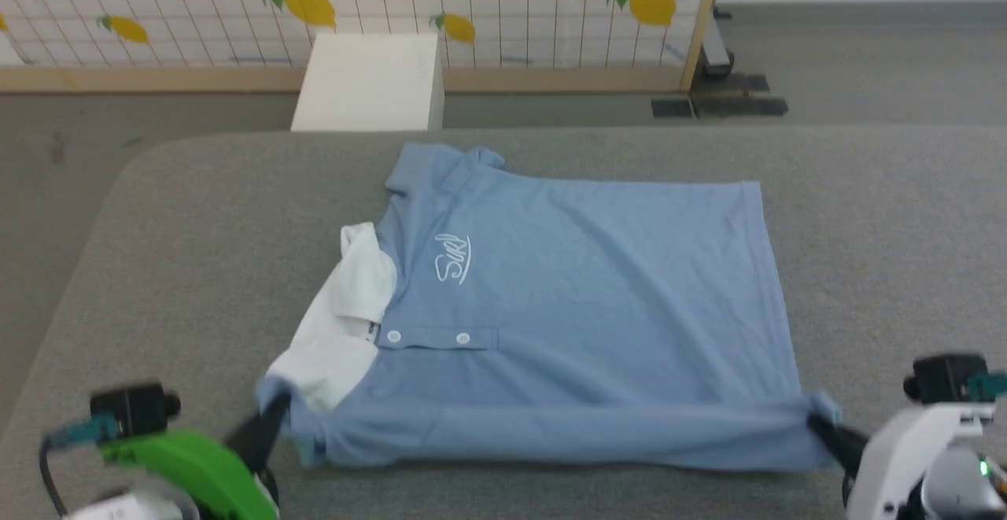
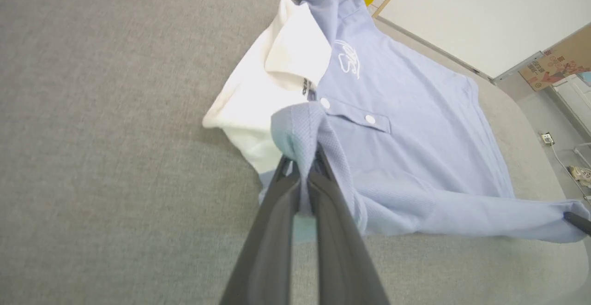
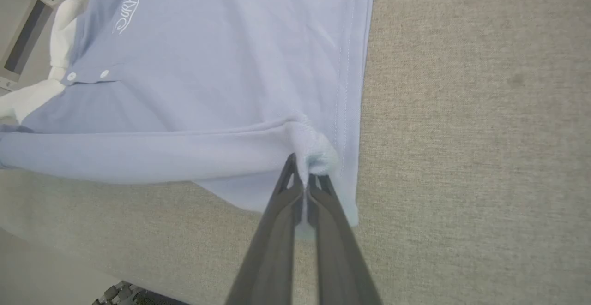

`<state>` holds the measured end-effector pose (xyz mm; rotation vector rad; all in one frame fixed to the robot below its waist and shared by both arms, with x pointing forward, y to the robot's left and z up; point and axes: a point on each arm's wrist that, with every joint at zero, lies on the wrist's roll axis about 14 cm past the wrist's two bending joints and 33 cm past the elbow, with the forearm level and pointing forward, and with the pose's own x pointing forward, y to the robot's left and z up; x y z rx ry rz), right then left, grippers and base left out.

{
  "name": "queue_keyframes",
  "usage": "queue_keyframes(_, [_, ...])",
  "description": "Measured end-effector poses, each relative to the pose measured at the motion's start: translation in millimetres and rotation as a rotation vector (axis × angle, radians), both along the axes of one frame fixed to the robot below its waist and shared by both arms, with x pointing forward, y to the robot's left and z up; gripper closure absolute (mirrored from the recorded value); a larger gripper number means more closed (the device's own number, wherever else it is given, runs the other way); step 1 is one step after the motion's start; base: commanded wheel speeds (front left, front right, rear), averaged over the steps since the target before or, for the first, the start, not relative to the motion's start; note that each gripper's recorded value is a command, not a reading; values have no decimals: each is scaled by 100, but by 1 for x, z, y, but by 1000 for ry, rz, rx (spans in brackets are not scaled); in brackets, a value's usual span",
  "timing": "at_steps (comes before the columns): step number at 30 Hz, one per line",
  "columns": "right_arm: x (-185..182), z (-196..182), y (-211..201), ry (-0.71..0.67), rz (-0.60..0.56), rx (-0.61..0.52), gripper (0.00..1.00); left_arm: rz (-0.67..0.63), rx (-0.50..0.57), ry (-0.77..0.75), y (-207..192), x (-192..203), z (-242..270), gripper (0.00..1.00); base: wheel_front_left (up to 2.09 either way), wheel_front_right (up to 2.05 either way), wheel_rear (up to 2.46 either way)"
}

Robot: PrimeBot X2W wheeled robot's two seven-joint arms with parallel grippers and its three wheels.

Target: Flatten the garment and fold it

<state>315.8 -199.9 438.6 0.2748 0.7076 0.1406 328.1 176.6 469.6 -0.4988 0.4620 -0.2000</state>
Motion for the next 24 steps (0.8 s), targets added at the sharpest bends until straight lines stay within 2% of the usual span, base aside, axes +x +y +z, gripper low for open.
queue_keyframes(5, [37, 14, 3, -45, 7, -22, 100, -75, 23, -83, -9, 46, 27, 100, 0, 0, 0])
queue_keyframes(11, [74, 9, 5, -32, 0, -48, 100, -129, 46, -89, -8, 95, 26, 100, 0, 0, 0])
queue_keyframes(17, [95, -21, -3, 71, -22, -93, 100, -187, 72, -60, -12, 135, 3, 100, 0, 0, 0])
queue_keyframes(24, [95, -61, -8, 224, -33, -122, 100, -231, 87, 67, -22, 153, -58, 100, 0, 0, 0])
